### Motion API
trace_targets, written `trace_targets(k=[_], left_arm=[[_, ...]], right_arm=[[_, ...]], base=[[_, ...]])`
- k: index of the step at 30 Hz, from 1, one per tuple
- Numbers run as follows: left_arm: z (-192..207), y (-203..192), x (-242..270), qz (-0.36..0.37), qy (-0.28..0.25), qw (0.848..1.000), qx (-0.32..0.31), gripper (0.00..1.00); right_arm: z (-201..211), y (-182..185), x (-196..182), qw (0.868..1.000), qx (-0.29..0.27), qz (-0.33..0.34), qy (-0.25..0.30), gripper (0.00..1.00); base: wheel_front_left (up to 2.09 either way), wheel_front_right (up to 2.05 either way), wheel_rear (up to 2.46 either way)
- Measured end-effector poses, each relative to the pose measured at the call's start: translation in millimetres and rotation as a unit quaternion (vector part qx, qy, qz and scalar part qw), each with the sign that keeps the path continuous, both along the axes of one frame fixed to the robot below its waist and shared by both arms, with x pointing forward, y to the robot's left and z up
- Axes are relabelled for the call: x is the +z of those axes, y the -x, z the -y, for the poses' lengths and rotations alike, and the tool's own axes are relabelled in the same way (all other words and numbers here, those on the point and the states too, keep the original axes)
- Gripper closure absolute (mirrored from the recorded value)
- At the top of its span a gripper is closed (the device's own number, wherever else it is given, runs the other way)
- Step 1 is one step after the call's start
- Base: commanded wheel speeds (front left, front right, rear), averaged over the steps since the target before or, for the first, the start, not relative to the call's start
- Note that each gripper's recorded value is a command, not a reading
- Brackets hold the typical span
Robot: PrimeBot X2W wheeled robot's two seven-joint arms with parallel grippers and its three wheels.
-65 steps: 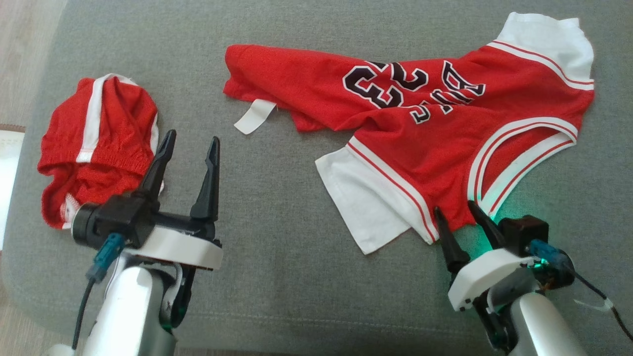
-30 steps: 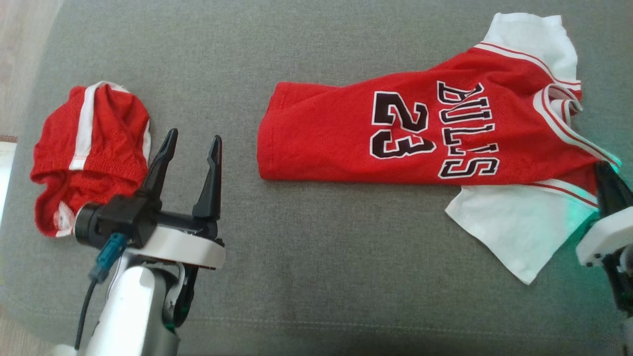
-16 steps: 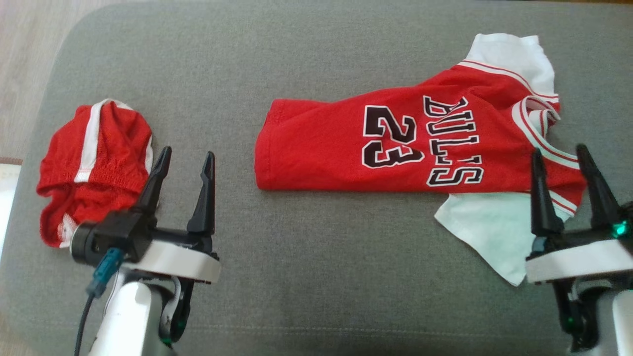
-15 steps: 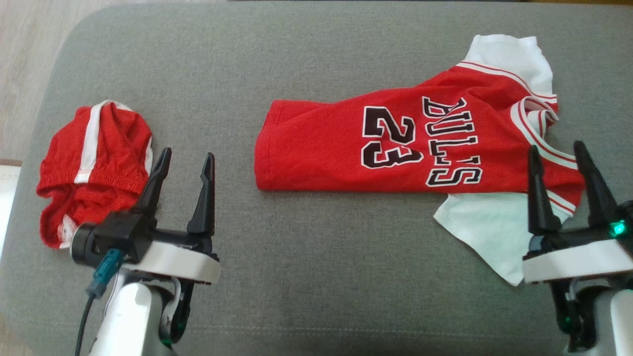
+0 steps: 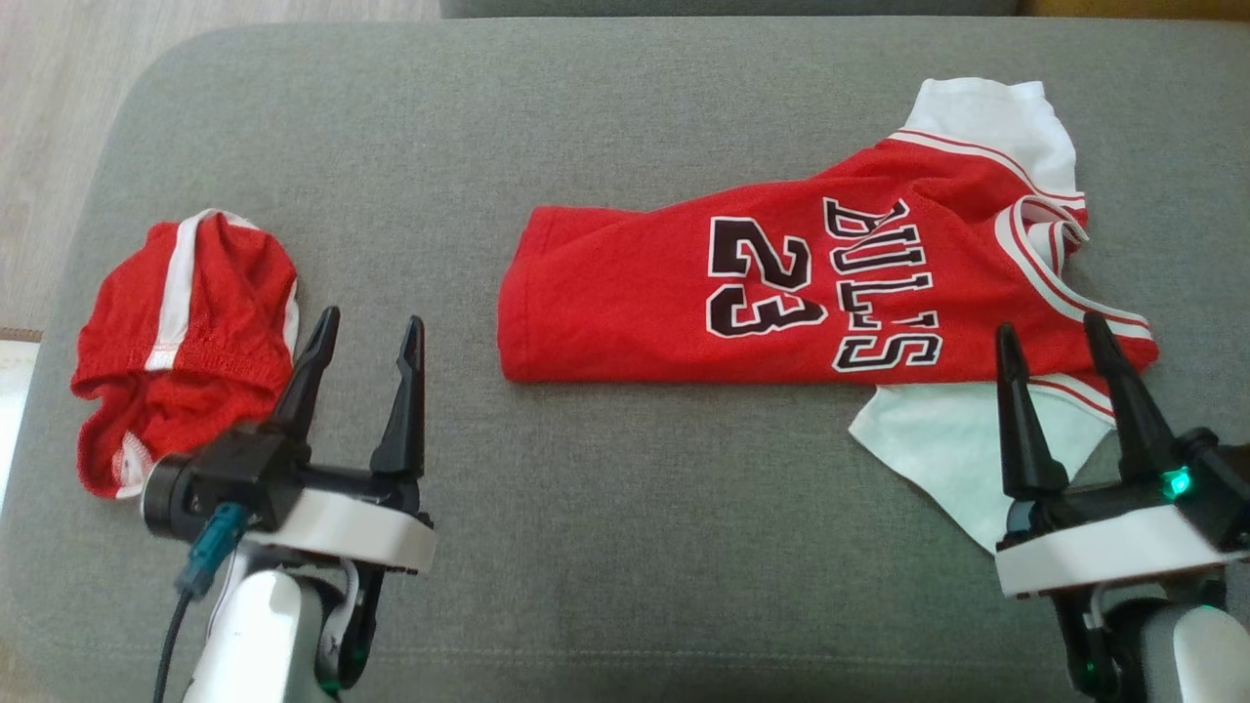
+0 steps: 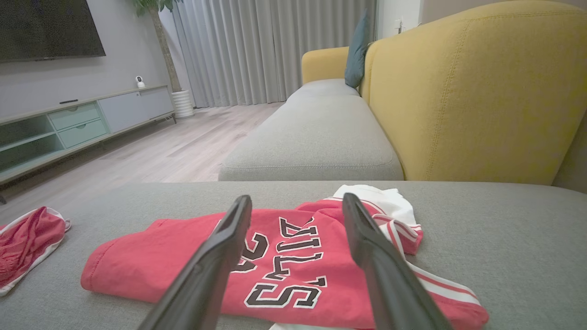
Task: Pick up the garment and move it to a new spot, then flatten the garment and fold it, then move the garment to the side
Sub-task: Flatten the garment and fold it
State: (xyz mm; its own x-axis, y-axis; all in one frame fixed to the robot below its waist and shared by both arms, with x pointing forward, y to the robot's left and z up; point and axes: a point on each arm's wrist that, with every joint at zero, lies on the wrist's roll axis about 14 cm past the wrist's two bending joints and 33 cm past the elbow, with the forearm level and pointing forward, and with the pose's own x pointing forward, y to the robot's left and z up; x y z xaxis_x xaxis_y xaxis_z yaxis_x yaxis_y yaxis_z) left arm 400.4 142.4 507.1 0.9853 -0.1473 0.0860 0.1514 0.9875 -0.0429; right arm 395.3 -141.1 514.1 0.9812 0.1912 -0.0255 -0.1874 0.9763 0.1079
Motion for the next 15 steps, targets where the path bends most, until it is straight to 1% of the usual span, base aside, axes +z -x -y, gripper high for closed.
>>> trace_targets(k=[3,5,8,9,10,13,14,15], left_arm=[[1,0,-1,-0.002,-0.002,1.000,-0.003,0.00],[7,1,-6,-0.008,-0.011,1.000,-0.015,0.00],[25,1,-21,-0.044,-0.010,0.998,-0.049,0.00],[31,1,-30,-0.066,-0.005,0.996,-0.061,0.00],[31,1,-30,-0.066,-0.005,0.996,-0.061,0.00],[50,-4,-54,-0.129,0.003,0.987,-0.096,0.00],[57,-8,-68,-0.166,0.009,0.980,-0.110,0.00],[60,-11,-73,-0.180,0.013,0.977,-0.114,0.00]], right_arm=[[-1,0,0,1.000,0.001,-0.001,-0.001,0.00],[-2,0,-1,1.000,0.002,-0.002,-0.002,0.00],[-6,0,-6,1.000,0.007,-0.008,-0.004,0.00],[-8,-1,-8,1.000,0.009,-0.012,-0.005,0.00],[-8,-1,-8,1.000,0.009,-0.012,-0.005,0.00],[-11,-3,-13,1.000,0.013,-0.021,-0.007,0.00],[-11,-5,-16,1.000,0.013,-0.026,-0.007,0.00],[-11,-5,-19,0.999,0.013,-0.029,-0.007,0.00]], base=[[0.00,0.00,0.00],[0.00,0.00,0.00],[0.00,0.00,0.00],[0.00,0.00,0.00],[0.00,0.00,0.00],[0.00,0.00,0.00],[0.00,0.00,0.00],[0.00,0.00,0.00]])
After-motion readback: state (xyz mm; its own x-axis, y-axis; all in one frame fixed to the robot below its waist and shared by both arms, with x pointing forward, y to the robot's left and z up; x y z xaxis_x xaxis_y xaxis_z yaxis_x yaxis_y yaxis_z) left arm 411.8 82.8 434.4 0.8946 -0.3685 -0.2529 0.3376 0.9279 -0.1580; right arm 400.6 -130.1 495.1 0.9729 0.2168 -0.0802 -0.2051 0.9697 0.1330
